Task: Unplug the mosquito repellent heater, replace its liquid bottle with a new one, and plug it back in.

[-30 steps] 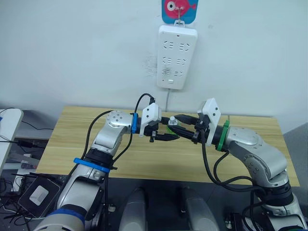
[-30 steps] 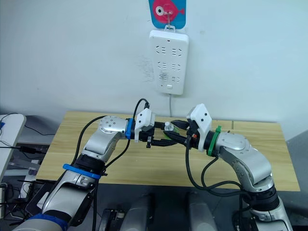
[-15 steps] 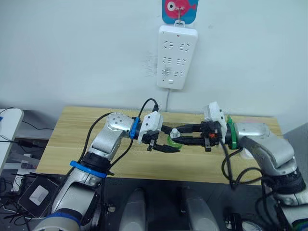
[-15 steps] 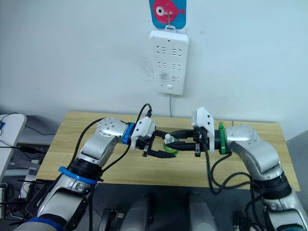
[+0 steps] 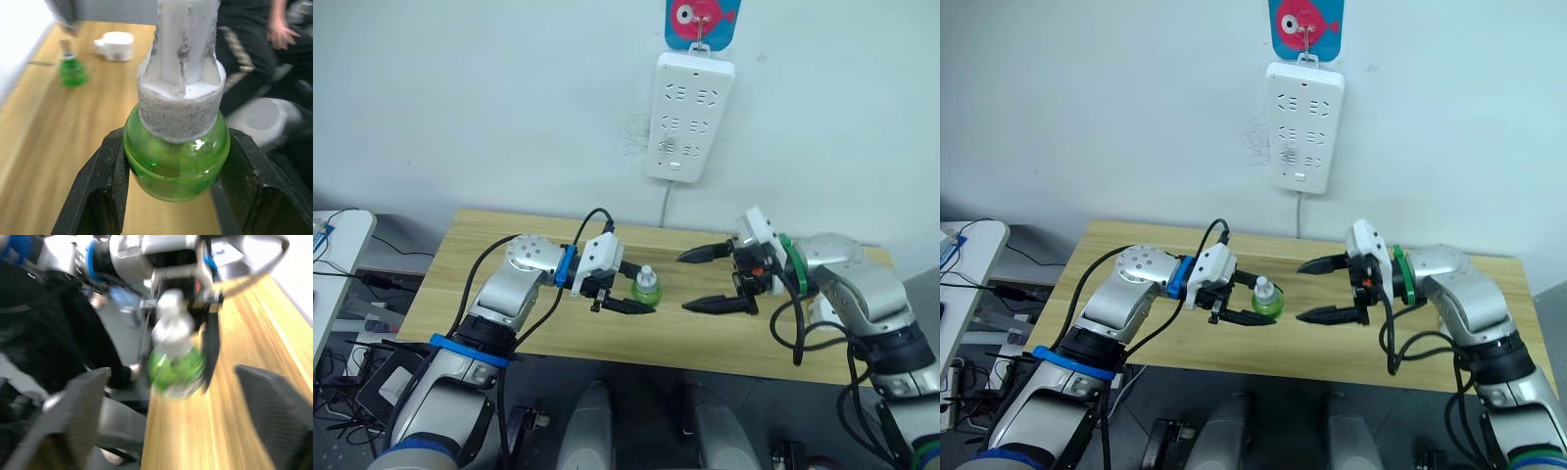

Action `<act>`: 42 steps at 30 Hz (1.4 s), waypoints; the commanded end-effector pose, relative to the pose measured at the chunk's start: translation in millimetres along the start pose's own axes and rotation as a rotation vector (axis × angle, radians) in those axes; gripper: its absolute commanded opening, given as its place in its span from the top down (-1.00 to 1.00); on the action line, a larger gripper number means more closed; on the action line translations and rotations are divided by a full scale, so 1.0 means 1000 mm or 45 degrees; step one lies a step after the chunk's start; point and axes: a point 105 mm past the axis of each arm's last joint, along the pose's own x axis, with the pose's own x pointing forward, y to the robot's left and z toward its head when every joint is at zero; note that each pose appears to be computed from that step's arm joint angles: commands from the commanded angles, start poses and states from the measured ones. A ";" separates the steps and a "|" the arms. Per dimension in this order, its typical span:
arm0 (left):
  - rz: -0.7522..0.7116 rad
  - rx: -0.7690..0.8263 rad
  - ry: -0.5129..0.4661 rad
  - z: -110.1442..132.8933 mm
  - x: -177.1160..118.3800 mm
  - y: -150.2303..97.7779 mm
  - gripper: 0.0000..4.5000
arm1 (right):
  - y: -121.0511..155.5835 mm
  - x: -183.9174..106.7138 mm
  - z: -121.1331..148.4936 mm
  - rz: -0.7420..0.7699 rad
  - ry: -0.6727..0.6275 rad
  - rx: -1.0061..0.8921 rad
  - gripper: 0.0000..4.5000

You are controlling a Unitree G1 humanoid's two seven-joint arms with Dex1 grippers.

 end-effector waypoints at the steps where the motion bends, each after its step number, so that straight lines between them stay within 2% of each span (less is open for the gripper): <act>1: 0.136 0.014 -0.050 0.009 -0.005 0.016 0.00 | -0.001 0.007 0.019 -0.223 -0.068 -0.093 -0.98; 8: 0.176 0.001 -0.068 0.012 0.000 0.022 0.00 | -0.009 0.038 0.037 -0.512 -0.207 -0.038 -0.98; 15: 0.147 0.014 -0.067 0.016 0.004 0.024 0.00 | -0.013 0.046 0.037 -0.565 -0.210 -0.027 -0.98; 18: 0.138 0.017 -0.069 0.017 0.005 0.023 0.00 | -0.015 0.047 0.037 -0.558 -0.220 -0.017 -0.71; 26: 0.131 0.011 -0.067 0.014 0.006 0.019 0.00 | -0.010 0.050 0.040 -0.492 -0.250 -0.012 0.55; 28: 0.129 0.009 -0.068 0.013 0.006 0.018 0.00 | -0.008 0.050 0.040 -0.478 -0.245 -0.019 0.54; 31: 0.082 0.009 -0.071 0.014 0.008 0.009 0.00 | -0.001 0.051 0.043 -0.365 -0.255 -0.054 0.54; 35: -0.088 0.032 -0.054 0.013 0.011 -0.017 0.00 | 0.016 0.041 0.041 0.112 -0.195 -0.152 0.54; 37: -0.166 0.036 -0.042 0.011 0.010 -0.030 0.00 | 0.012 0.036 0.039 0.250 -0.161 -0.170 0.54; 42: -0.227 0.041 -0.027 0.010 0.009 -0.042 0.00 | -0.007 0.035 0.039 0.345 -0.136 -0.200 0.54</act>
